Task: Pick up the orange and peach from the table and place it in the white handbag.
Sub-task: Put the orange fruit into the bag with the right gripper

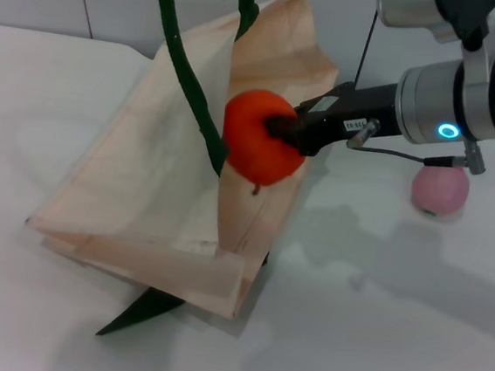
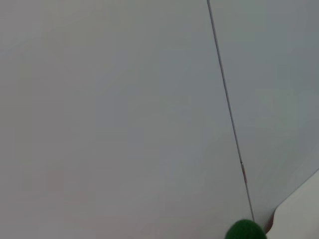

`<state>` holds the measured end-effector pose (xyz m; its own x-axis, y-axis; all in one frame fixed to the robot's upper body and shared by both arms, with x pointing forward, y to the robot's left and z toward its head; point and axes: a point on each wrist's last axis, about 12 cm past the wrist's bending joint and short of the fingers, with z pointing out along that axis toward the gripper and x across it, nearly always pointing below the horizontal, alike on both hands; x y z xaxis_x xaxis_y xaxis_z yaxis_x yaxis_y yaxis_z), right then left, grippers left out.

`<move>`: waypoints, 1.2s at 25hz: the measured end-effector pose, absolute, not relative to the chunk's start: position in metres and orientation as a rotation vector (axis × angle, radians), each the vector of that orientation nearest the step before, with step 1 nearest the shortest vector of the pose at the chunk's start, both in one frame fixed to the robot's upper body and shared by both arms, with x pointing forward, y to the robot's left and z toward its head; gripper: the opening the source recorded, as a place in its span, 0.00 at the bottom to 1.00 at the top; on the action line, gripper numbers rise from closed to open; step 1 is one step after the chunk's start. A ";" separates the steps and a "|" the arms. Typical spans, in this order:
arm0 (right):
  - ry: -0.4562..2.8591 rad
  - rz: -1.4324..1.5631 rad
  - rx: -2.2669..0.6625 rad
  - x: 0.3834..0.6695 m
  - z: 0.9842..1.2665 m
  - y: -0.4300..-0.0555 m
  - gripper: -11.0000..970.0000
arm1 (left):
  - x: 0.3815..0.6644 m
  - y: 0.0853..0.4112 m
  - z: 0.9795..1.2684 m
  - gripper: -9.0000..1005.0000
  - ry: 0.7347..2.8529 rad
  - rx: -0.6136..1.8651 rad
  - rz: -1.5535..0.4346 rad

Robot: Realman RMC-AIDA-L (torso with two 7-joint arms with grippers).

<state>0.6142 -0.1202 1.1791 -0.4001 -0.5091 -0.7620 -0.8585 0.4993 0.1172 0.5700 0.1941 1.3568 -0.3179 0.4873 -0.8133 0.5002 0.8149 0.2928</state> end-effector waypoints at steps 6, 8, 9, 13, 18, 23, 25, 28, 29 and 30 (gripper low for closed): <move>2.046 0.671 -1.120 0.616 1.182 -0.114 0.09 | 0.570 0.191 1.358 0.13 1.956 0.742 -0.021; 2.029 0.681 -1.125 0.616 1.184 -0.109 0.10 | 0.570 0.191 1.359 0.13 1.954 0.743 -0.022; 2.023 0.684 -1.128 0.616 1.185 -0.107 0.10 | 0.570 0.190 1.359 0.13 1.953 0.744 -0.023; 2.010 0.675 -1.146 0.616 1.185 -0.102 0.11 | 0.570 0.189 1.360 0.13 1.949 0.748 -0.028; 1.982 0.678 -1.157 0.615 1.184 -0.090 0.12 | 0.570 0.187 1.362 0.13 1.941 0.753 -0.033; 1.978 0.653 -1.168 0.619 1.180 -0.083 0.13 | 0.570 0.184 1.363 0.13 1.939 0.756 -0.039; 1.986 0.640 -1.159 0.623 1.177 -0.083 0.13 | 0.569 0.183 1.364 0.13 1.936 0.759 -0.042; 1.993 0.619 -1.148 0.627 1.173 -0.085 0.14 | 0.569 0.181 1.364 0.13 1.935 0.767 -0.044; 1.993 0.619 -1.148 0.627 1.173 -0.085 0.14 | 0.569 0.180 1.364 0.13 1.934 0.771 -0.044; 1.994 0.613 -1.145 0.627 1.172 -0.086 0.14 | 0.569 0.179 1.364 0.13 1.932 0.773 -0.044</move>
